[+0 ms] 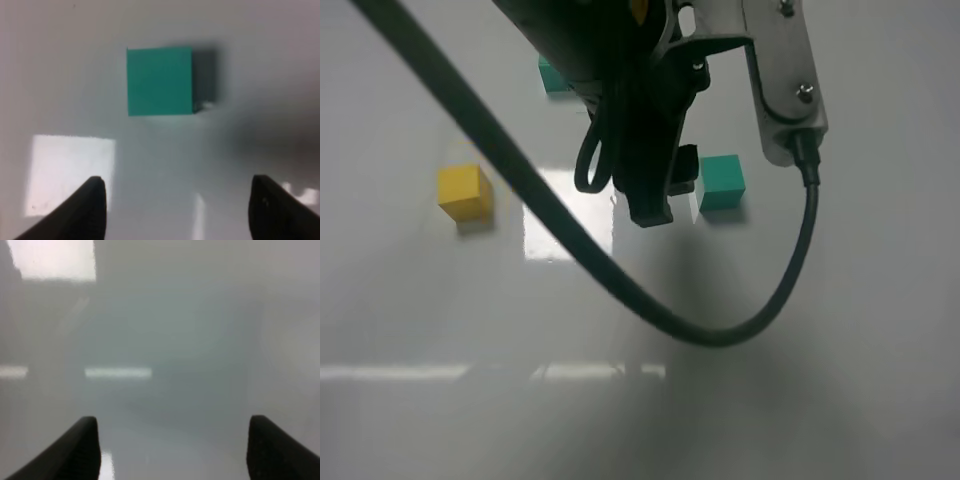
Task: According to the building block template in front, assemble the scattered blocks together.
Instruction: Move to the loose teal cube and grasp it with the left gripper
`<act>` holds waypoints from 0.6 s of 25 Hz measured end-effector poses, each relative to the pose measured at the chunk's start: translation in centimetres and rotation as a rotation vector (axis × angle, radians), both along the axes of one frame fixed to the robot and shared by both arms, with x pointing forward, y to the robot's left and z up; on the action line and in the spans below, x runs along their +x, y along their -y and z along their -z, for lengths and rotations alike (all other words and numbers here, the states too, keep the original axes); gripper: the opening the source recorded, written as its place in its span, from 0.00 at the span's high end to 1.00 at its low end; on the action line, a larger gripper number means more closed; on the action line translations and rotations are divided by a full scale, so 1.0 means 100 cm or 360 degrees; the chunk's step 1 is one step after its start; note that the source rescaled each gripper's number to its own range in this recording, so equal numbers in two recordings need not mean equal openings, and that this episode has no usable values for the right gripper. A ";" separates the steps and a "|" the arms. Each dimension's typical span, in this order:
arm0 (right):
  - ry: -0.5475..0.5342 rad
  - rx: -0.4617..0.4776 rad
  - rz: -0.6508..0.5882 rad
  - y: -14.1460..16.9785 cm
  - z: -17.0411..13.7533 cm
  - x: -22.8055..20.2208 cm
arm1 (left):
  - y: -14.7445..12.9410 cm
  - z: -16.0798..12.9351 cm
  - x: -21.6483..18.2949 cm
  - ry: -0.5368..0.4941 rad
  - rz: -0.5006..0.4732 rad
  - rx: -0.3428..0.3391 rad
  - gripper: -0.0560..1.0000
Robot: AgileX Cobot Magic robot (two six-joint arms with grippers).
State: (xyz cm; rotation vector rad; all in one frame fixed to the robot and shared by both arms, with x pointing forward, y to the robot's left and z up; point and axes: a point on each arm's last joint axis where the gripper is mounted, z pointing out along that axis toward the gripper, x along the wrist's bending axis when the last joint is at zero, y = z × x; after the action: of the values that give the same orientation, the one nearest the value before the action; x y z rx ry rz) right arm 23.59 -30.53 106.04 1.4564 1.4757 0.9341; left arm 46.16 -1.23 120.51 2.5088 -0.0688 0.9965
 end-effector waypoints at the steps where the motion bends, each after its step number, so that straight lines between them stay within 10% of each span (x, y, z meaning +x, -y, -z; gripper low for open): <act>1: 0.0000 0.0000 0.0000 0.000 0.000 0.000 | 0.001 0.003 0.004 0.0001 -0.0005 0.0001 0.37; 15: 0.0000 0.0000 0.0000 0.000 0.000 0.000 | 0.019 0.026 0.039 0.0011 0.0009 -0.0157 0.37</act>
State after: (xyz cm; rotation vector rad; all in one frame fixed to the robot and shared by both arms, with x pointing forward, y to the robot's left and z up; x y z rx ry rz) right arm 23.59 -30.53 106.04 1.4564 1.4757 0.9341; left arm 50.06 -3.18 117.95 2.4147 -0.0281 0.9822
